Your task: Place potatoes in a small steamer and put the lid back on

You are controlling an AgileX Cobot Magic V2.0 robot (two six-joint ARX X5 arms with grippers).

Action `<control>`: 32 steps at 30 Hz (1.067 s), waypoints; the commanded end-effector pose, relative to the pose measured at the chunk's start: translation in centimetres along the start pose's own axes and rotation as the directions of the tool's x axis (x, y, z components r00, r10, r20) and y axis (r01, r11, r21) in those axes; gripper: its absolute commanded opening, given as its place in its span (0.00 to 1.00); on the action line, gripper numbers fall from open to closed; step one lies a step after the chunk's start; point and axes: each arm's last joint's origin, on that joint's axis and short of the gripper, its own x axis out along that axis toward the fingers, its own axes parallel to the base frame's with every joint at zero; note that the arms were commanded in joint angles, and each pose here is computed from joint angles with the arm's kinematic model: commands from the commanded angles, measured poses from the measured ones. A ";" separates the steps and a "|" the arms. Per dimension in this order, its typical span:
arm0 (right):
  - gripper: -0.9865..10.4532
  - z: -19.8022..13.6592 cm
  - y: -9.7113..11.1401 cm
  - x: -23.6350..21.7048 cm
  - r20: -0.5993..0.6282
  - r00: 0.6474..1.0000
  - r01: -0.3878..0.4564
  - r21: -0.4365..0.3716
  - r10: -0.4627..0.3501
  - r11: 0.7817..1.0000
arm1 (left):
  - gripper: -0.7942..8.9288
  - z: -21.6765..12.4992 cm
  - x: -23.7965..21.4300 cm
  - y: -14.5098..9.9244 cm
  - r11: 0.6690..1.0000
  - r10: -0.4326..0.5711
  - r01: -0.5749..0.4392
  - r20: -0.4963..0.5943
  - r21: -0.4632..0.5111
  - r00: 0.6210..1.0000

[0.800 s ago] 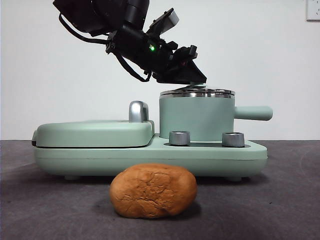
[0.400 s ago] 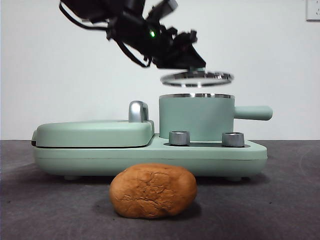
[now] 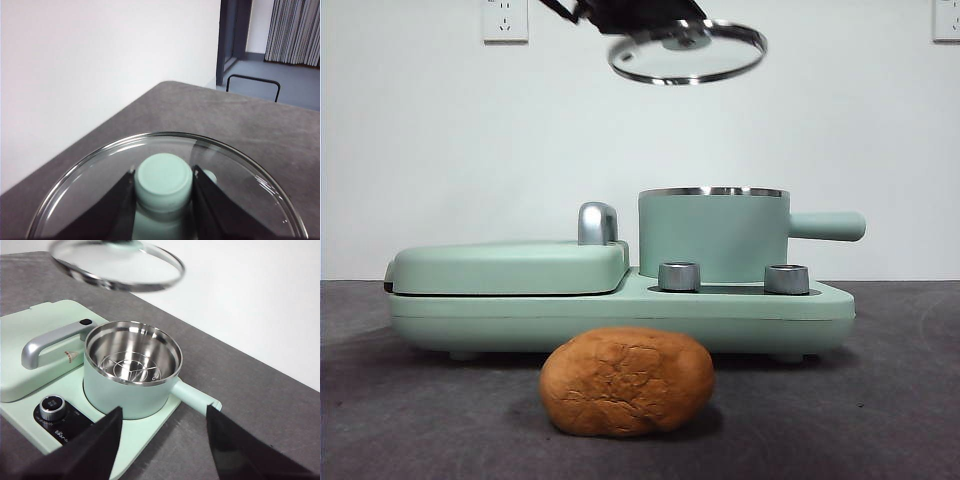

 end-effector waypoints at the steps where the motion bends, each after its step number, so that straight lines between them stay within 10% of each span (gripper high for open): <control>1: 0.32 0.6 -0.1 -0.1 0.023 1.000 0.000 0.005 0.000 1.000 | 0.10 2.2 -1.6 0.0 1.000 0.028 -0.028 0.037 0.011 0.999; 16: 0.32 0.7 1.1 0.1 0.021 0.996 -0.088 -0.008 0.088 0.996 | 0.10 1.8 -10.2 -1.6 0.997 0.081 -0.080 -0.072 0.012 0.994; 32: 0.32 0.7 3.1 1.2 -0.010 0.969 -0.249 -0.032 0.248 0.968 | 0.10 -6.7 -20.6 -6.9 0.939 0.269 -0.290 -0.128 -0.183 0.954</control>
